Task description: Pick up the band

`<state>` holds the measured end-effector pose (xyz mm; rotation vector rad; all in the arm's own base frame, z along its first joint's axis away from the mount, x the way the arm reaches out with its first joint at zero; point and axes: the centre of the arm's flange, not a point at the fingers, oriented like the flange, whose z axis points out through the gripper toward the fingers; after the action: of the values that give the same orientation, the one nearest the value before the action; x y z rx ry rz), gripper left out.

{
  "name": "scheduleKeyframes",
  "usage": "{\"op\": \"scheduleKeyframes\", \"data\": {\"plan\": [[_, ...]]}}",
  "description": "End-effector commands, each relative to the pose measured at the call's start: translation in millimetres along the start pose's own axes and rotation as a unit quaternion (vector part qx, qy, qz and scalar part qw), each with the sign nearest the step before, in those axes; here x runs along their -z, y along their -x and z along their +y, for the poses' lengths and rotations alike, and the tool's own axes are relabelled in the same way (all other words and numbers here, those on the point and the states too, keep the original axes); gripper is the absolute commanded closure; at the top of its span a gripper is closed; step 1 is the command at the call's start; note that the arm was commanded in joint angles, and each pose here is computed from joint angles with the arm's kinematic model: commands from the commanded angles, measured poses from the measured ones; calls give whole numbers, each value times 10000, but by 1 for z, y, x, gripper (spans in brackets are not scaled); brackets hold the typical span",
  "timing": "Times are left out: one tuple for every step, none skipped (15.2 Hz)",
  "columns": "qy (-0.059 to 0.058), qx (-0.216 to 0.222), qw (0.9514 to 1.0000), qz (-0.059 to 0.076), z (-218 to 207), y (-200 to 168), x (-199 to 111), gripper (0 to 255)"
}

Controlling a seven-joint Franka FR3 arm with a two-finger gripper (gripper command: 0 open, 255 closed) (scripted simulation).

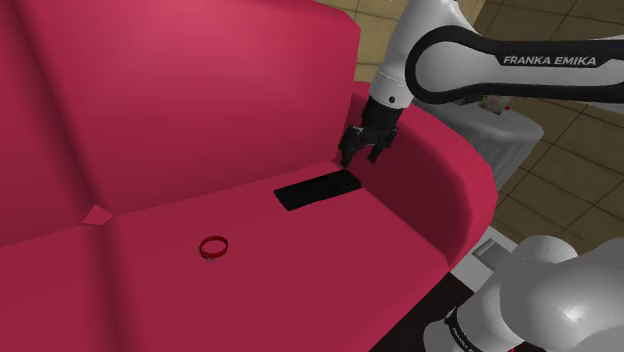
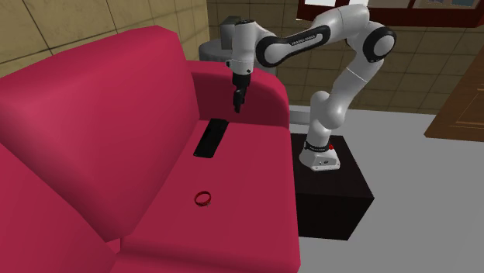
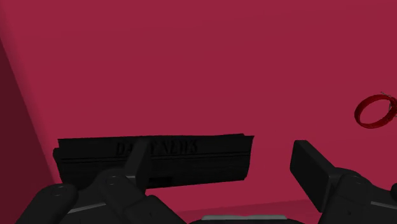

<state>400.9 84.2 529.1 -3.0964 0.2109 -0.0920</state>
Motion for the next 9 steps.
{"op": "scheduleKeyframes", "data": {"plan": [[-31, 64, 10000, -67, -21, -10, -16, 0], [-45, 96, 9999, -101, -31, -15, -23, 0], [-59, 129, 9998, -135, -41, -19, -30, 0], [-73, 161, 9997, -168, -52, -24, -37, 0], [-87, 194, 9996, -202, -62, -28, -44, 0], [-101, 226, 9994, -236, -73, -32, -51, 0], [-115, 258, 9992, -269, -83, -36, -58, 0], [-128, 291, 9990, -303, -93, -40, -65, 0], [-142, 323, 9988, -336, -104, -44, -72, 0]]}}
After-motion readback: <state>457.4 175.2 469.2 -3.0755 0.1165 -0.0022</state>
